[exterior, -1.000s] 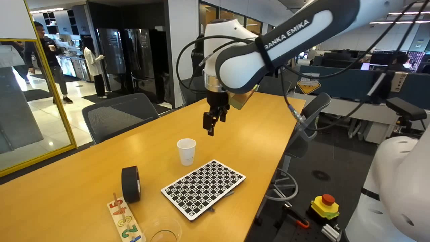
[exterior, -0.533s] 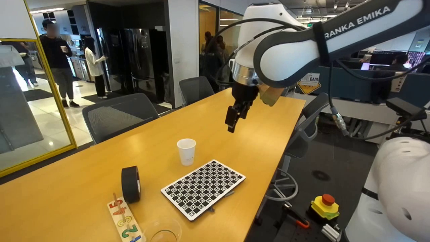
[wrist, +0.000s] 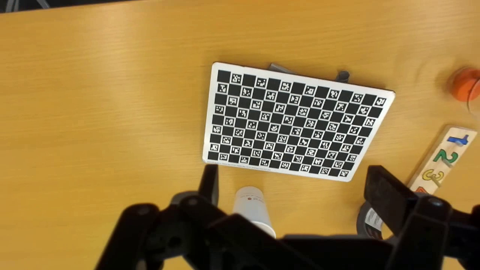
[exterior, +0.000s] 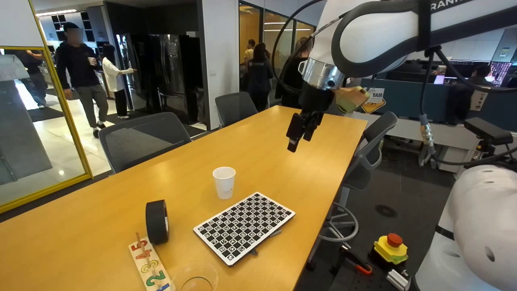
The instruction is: Pick up the orange and blue objects on the table and put them in the two cups
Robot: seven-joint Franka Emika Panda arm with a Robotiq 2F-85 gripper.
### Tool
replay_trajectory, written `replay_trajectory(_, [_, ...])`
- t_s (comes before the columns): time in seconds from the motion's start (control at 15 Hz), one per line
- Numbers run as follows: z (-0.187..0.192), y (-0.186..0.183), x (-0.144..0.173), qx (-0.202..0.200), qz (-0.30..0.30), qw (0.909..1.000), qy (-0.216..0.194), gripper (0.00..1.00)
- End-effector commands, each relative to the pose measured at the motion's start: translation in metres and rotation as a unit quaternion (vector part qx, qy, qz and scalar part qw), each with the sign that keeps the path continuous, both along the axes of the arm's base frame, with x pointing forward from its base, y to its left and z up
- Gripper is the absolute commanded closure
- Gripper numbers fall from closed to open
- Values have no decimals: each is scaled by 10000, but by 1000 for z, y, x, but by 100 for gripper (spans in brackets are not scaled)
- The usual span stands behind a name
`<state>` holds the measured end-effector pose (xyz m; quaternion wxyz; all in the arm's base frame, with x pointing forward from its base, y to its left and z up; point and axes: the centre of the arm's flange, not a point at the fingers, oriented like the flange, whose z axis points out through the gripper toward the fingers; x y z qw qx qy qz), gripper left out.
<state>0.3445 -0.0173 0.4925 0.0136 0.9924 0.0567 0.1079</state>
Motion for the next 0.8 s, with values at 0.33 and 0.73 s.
replay_trajectory(0.33, [0, -5, -33, -176, -396, 9976, 545, 0])
replay_trajectory(0.73, [-10, -5, -21, -135, -233, 9977, 628, 0])
